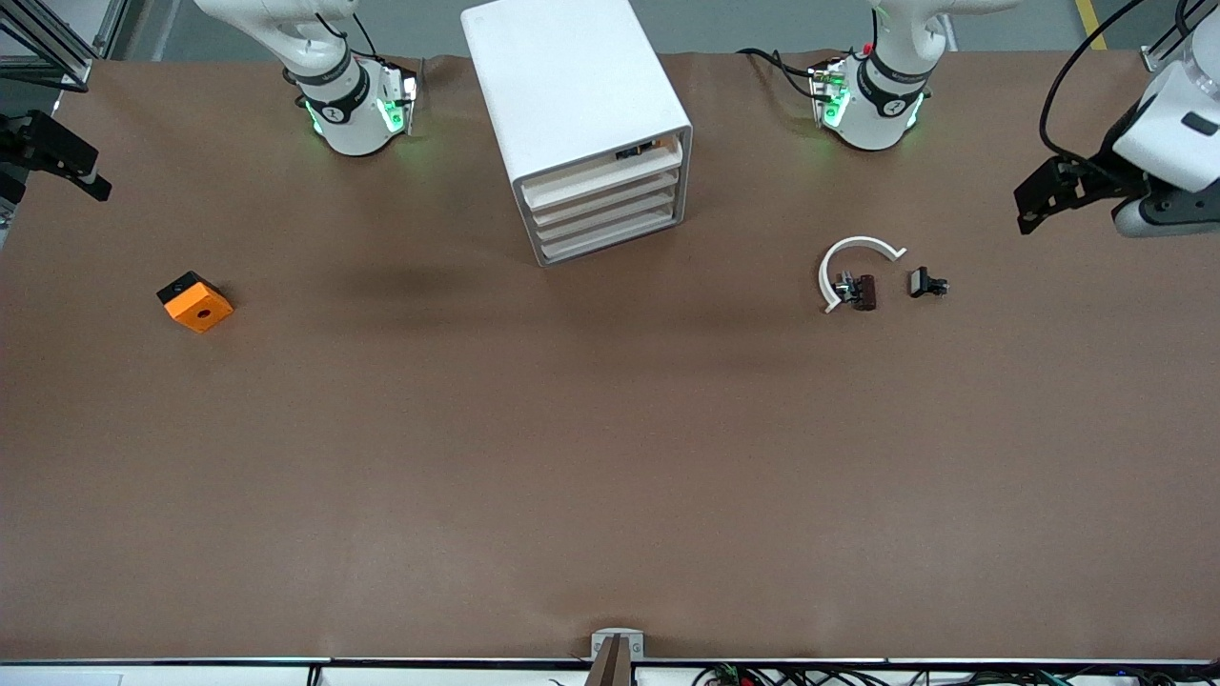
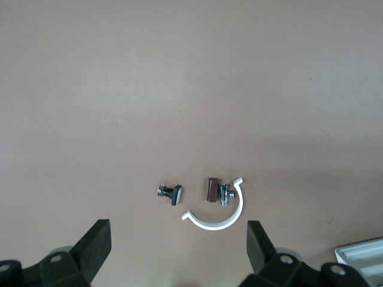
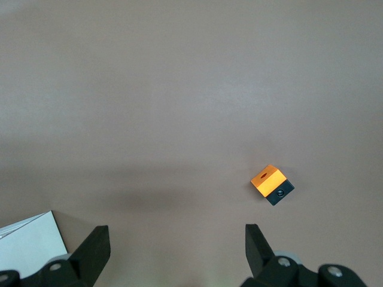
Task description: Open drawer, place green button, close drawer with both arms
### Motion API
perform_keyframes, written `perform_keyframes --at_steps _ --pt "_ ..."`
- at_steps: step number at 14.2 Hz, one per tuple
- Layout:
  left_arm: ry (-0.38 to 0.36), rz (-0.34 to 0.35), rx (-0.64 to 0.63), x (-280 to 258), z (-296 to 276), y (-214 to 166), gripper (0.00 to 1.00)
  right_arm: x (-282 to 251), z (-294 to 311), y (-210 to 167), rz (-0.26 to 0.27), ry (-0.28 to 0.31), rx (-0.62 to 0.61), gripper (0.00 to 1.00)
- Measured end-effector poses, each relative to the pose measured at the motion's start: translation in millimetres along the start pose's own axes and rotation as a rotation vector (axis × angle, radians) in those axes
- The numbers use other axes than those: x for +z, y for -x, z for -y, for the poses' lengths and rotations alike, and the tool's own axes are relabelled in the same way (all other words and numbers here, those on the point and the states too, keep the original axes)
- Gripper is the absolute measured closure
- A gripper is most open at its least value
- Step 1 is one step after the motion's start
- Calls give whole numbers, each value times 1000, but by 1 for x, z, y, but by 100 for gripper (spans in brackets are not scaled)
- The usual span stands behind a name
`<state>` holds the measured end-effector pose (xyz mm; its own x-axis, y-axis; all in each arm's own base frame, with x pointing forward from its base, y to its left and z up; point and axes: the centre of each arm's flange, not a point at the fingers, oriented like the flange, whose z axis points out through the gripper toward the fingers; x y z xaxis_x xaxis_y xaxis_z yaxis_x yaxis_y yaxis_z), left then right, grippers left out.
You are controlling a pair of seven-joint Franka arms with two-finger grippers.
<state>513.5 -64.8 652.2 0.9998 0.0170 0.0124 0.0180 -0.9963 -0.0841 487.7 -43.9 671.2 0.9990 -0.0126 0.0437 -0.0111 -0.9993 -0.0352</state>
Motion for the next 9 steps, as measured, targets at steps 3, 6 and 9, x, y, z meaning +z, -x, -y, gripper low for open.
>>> perform_keyframes --at_steps 3,6,9 --pt "-2 1 4 -2 0 16 0 0 0 0 0 -1 -1 0" --pt "-4 2 2 -2 2 28 0 0 1 0 0 -1 -1 0" --pt "-5 6 4 -1 2 37 0 0 1 0 -1 -1 -1 0"
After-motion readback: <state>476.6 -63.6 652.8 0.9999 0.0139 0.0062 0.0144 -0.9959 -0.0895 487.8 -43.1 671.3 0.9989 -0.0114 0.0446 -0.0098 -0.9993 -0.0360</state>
